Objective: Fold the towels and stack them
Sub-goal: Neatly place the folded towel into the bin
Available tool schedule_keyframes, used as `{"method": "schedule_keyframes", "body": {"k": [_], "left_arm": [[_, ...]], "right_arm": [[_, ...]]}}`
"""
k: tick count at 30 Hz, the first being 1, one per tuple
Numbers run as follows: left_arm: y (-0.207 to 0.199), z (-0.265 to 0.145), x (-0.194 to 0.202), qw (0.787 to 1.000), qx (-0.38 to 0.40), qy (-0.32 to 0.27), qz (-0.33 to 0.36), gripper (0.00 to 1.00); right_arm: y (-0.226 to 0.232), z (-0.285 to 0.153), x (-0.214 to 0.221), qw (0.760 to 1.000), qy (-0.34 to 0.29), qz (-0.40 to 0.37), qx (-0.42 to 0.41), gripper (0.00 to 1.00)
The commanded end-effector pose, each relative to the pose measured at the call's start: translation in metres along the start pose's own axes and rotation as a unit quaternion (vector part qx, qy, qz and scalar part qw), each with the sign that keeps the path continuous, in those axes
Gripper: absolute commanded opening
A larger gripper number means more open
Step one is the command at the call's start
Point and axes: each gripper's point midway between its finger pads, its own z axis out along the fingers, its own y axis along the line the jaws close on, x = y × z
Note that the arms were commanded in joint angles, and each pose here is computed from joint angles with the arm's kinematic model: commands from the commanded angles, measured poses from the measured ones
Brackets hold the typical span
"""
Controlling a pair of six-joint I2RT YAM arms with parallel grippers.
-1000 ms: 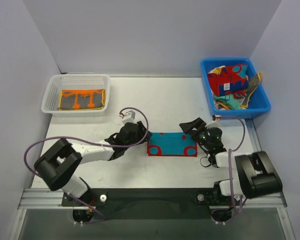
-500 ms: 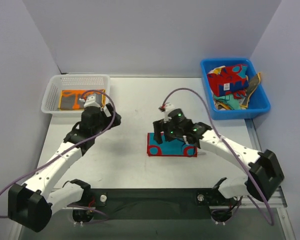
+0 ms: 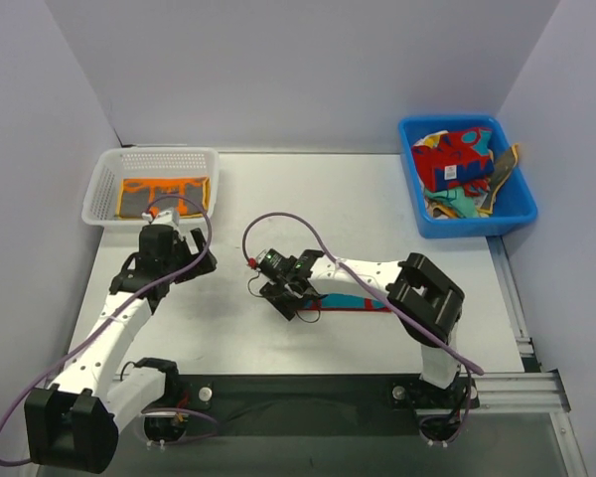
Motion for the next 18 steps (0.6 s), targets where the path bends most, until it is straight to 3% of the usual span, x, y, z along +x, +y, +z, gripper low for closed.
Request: {"method": "schedule_keyframes", "body": {"k": [1, 6, 8, 10, 13, 18], "left_arm": [[-0.009, 0.004, 0.004, 1.0, 0.026, 0.017, 0.003, 0.98], [-0.018, 0.012, 0.015, 0.998, 0.047, 0.044, -0.019, 0.97], [-0.021, 0.015, 0.018, 0.997, 0.054, 0.051, -0.036, 0.97], [-0.027, 0.02, 0.024, 0.994, 0.071, 0.061, -0.05, 0.98], [-0.038, 0.026, 0.033, 0.989, 0.1, 0.077, -0.081, 0.97], [-0.064, 0.037, 0.042, 0.972, 0.144, 0.096, -0.156, 0.97]], "right_arm": [[-0.009, 0.006, 0.013, 0.998, 0.044, -0.035, 0.037, 0.54], [-0.017, 0.021, 0.032, 0.992, 0.088, -0.055, 0.072, 0.39], [-0.022, 0.022, 0.035, 0.99, 0.093, -0.06, 0.088, 0.11], [-0.027, 0.019, 0.037, 0.99, 0.088, -0.058, 0.096, 0.0], [-0.024, 0.01, 0.025, 0.996, 0.036, -0.038, 0.069, 0.0], [-0.008, -0.016, -0.017, 0.994, -0.111, 0.008, -0.016, 0.0]]}}
